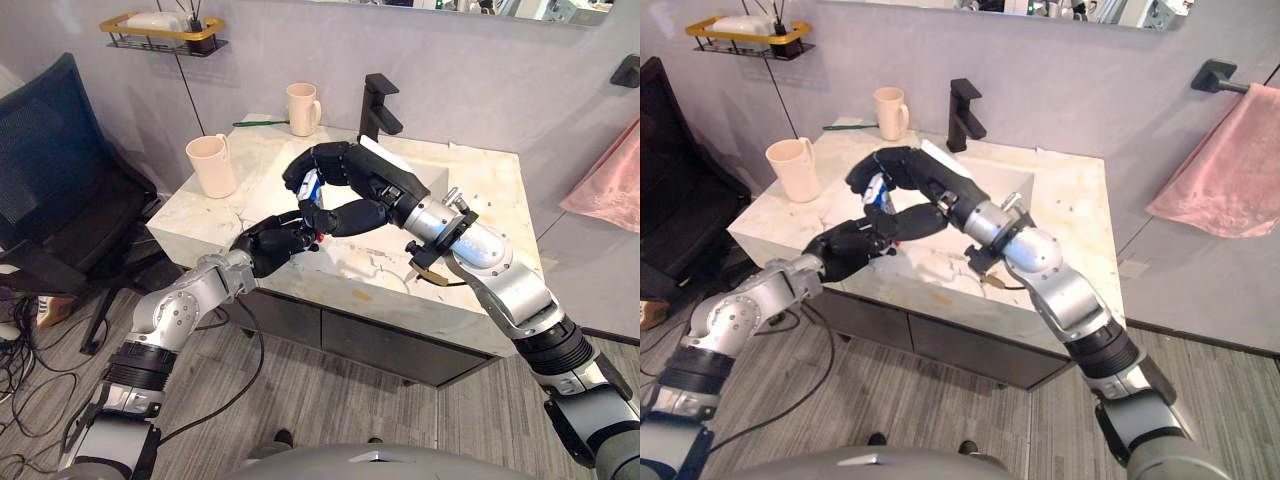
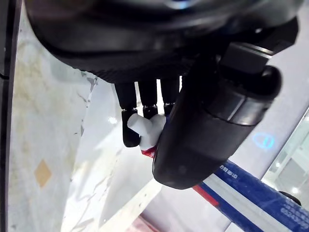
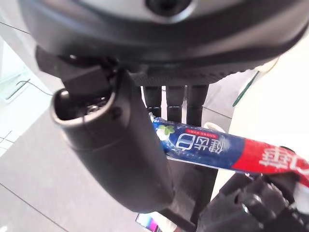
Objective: Organize the bathroom.
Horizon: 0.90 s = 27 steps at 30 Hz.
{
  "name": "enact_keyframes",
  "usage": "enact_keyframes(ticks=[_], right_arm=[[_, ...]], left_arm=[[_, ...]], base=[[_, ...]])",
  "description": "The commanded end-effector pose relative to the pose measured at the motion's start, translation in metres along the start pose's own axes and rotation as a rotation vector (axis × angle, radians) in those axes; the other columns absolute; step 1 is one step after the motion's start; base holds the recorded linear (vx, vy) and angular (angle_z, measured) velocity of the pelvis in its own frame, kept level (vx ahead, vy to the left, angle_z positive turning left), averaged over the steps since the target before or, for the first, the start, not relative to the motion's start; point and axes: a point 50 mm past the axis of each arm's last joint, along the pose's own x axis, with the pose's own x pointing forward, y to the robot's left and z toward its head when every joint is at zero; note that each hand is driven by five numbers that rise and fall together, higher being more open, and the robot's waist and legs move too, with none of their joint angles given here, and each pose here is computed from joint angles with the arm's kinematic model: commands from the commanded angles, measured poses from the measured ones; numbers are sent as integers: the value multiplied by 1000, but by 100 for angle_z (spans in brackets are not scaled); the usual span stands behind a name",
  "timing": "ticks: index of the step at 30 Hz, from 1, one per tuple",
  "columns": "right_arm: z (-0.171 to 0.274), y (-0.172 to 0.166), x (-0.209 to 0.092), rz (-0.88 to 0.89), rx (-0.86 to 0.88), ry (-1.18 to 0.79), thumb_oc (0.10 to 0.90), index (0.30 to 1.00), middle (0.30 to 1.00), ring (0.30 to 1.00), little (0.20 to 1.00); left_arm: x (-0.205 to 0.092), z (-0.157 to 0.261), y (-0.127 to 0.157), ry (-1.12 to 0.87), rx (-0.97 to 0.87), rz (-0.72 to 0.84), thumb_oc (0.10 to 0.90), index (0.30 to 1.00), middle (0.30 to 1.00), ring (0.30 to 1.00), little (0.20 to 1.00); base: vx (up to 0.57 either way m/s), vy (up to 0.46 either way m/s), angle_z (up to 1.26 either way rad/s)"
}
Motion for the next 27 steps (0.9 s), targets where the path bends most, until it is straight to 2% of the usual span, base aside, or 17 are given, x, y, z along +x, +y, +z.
enact_keyframes(ticks=[1, 11, 12, 13, 14, 27], right_arm=[[57, -7, 9, 12, -54, -287, 400, 300, 300, 300, 300], [55, -6, 12, 14, -44, -279, 400, 300, 300, 300, 300], [55, -5, 12, 18, -39, -278, 485, 427, 427, 427, 427], [55, -5, 12, 18, -39, -278, 485, 427, 427, 427, 427], [52, -3, 12, 38, -45, -253, 800, 900, 900, 900, 900], [45, 1, 13, 91, -53, -204, 800, 900, 900, 900, 900]], left_arm=[[-2, 35, 1, -152, 36, 6, 400, 300, 300, 300, 300], [-1, 34, 0, -153, 29, 8, 400, 300, 300, 300, 300], [0, 34, 0, -153, 28, 7, 400, 300, 300, 300, 300], [0, 34, 0, -153, 28, 7, 400, 300, 300, 300, 300], [0, 33, 0, -152, 30, 5, 400, 300, 300, 300, 300], [0, 30, -2, -149, 27, 1, 400, 300, 300, 300, 300]], base=[[0, 0, 0], [0, 0, 0], [0, 0, 0], [0, 0, 0], [0, 0, 0], [0, 0, 0]])
